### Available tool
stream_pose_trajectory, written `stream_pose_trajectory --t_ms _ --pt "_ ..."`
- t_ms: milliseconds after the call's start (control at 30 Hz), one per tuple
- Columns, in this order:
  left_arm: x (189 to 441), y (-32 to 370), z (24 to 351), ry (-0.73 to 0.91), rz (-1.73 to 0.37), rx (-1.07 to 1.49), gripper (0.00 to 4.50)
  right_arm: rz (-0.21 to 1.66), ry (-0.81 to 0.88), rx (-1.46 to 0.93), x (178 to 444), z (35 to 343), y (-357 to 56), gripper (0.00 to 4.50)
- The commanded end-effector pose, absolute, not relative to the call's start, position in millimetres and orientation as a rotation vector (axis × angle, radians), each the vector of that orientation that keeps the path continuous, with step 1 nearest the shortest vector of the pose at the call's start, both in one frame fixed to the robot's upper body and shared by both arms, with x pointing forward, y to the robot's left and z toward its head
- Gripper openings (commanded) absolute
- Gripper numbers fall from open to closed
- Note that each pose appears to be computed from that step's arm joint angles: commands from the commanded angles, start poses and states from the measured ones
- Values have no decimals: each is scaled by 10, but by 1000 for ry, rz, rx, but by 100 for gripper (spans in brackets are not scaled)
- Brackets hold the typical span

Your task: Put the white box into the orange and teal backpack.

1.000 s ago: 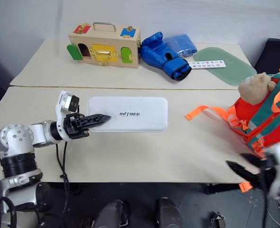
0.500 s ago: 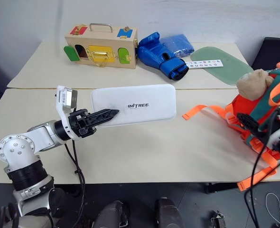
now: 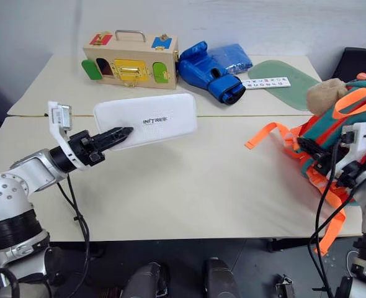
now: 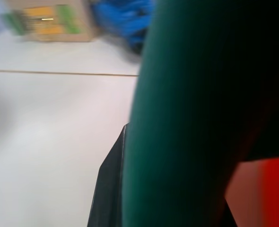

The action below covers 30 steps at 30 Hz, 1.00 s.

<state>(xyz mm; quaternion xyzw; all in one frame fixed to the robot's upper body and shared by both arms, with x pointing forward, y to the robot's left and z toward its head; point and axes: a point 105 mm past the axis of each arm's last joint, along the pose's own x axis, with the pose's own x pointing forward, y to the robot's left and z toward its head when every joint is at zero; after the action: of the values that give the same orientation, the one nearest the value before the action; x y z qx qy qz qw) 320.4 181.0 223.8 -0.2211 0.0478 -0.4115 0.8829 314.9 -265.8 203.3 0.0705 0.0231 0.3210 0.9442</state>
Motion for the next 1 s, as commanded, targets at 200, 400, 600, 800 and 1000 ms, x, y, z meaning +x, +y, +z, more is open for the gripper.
stream_pose_trajectory --t_ms 200,400,600,800,1000 --pt "3245 2009 2695 -96 -864 -346 139 1407 60 75 2634 2585 -1523 6" --pt "3180 2020 2869 -148 -925 -305 139 1698 126 42 2364 2664 -1220 6" --pt "2940 1829 3010 -183 -1093 -338 139 1782 194 45 2247 2571 -1207 6" --pt "2913 1603 3005 -184 -1177 -291 139 1742 214 41 2319 2418 -1170 6" --pt "3244 1244 2872 -131 -1216 -65 139 1729 262 55 2249 2360 -1301 6"
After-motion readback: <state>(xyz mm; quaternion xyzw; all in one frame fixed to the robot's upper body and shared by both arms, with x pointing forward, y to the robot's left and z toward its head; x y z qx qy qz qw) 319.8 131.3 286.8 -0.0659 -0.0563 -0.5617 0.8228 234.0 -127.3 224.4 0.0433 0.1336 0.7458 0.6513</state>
